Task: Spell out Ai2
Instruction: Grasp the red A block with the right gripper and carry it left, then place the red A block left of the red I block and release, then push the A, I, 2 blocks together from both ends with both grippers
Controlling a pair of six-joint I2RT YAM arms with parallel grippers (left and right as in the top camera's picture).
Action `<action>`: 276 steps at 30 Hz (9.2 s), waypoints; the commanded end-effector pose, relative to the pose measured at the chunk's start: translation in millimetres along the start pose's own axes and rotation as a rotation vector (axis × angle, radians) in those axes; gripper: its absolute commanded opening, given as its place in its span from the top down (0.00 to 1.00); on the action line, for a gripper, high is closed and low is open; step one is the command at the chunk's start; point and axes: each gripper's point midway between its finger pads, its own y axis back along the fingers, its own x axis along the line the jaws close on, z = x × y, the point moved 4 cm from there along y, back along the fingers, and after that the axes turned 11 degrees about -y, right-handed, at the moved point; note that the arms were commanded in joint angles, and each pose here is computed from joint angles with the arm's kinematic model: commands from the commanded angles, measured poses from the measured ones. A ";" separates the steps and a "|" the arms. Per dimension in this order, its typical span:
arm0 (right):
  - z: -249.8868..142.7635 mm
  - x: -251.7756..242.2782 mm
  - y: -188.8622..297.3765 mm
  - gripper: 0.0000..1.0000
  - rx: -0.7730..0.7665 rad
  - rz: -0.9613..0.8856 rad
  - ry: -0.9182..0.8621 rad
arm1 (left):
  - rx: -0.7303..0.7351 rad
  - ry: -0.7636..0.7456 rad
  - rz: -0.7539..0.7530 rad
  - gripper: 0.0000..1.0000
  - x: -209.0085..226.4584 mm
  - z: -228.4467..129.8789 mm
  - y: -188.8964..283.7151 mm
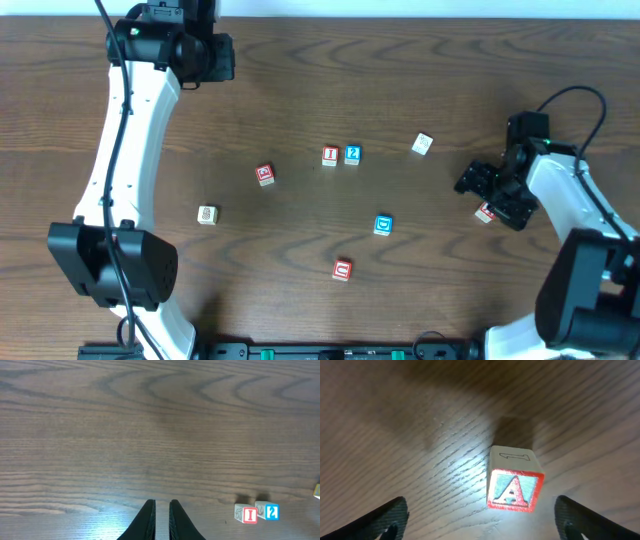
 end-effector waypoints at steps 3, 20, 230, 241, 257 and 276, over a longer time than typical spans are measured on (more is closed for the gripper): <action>6.8 -1.0 -6.3 0.30 0.015 0.000 -0.021 | 0.012 -0.001 0.006 0.88 6.5 -2.4 -4.3; 16.2 -4.3 -11.3 0.60 -0.004 -0.001 0.002 | 0.011 0.002 0.008 0.87 8.3 -2.4 -4.2; -60.4 206.0 0.9 0.98 0.498 0.608 0.662 | 0.278 -0.002 -0.497 0.94 -98.9 -141.1 -133.1; -57.2 204.5 -6.6 0.99 0.459 0.531 0.638 | 0.317 0.050 -0.508 0.94 -106.5 -151.4 -158.6; -71.9 209.2 -22.6 0.99 0.463 0.518 0.617 | 0.326 0.081 -0.506 0.94 -111.2 -155.1 -173.3; -75.2 221.7 -28.4 0.99 0.396 0.492 0.629 | 0.323 0.071 -0.523 0.94 -125.2 -154.4 -172.9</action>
